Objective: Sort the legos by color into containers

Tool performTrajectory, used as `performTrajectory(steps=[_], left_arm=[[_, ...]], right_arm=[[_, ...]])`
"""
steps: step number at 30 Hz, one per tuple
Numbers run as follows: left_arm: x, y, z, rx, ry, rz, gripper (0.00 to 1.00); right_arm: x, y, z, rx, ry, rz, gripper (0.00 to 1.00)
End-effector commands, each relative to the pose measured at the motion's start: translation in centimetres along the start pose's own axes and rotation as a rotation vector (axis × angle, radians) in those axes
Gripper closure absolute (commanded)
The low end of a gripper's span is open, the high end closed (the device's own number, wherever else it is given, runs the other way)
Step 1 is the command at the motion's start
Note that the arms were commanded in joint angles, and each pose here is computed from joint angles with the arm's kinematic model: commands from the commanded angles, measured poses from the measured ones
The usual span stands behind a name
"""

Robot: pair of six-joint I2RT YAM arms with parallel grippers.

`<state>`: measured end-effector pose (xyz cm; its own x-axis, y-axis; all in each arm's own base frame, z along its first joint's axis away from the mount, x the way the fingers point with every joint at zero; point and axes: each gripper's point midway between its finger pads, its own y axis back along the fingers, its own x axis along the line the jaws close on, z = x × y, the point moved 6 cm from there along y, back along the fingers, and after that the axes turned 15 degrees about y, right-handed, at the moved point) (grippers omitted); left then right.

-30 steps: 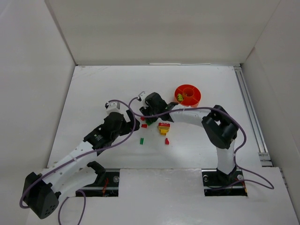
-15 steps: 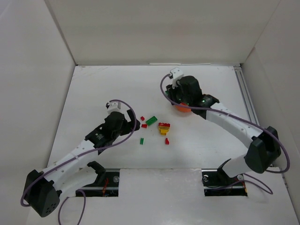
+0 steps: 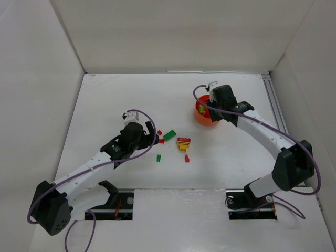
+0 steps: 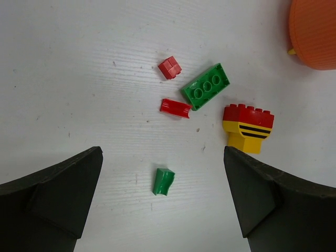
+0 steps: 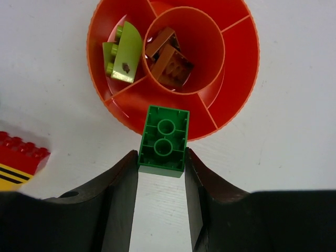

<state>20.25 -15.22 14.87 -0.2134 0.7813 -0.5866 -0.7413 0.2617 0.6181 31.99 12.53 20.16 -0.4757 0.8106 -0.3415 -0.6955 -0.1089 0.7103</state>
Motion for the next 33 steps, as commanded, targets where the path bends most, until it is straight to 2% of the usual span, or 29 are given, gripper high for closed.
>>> performTrajectory(steps=[1, 8, 20, 33], left_arm=[[-1.8, 0.4, 1.4, -0.039, 0.006, -0.060, 0.00], [-1.7, 0.5, 1.3, -0.035, 0.004, -0.053, 0.00], [-1.6, 0.3, 1.2, -0.030, 0.001, -0.045, 0.00], [-1.7, 0.3, 1.3, -0.035, 0.003, -0.053, 0.00]], right_arm=[[-0.9, -0.1, 1.0, 0.009, 0.019, -0.012, 0.82], [-1.2, -1.6, 1.9, 0.019, 0.014, -0.015, 0.81], [-1.4, -2.7, 2.1, 0.075, 0.000, -0.014, 0.68], [-1.5, -0.7, 3.0, 0.077, 0.042, 0.081, 0.68]])
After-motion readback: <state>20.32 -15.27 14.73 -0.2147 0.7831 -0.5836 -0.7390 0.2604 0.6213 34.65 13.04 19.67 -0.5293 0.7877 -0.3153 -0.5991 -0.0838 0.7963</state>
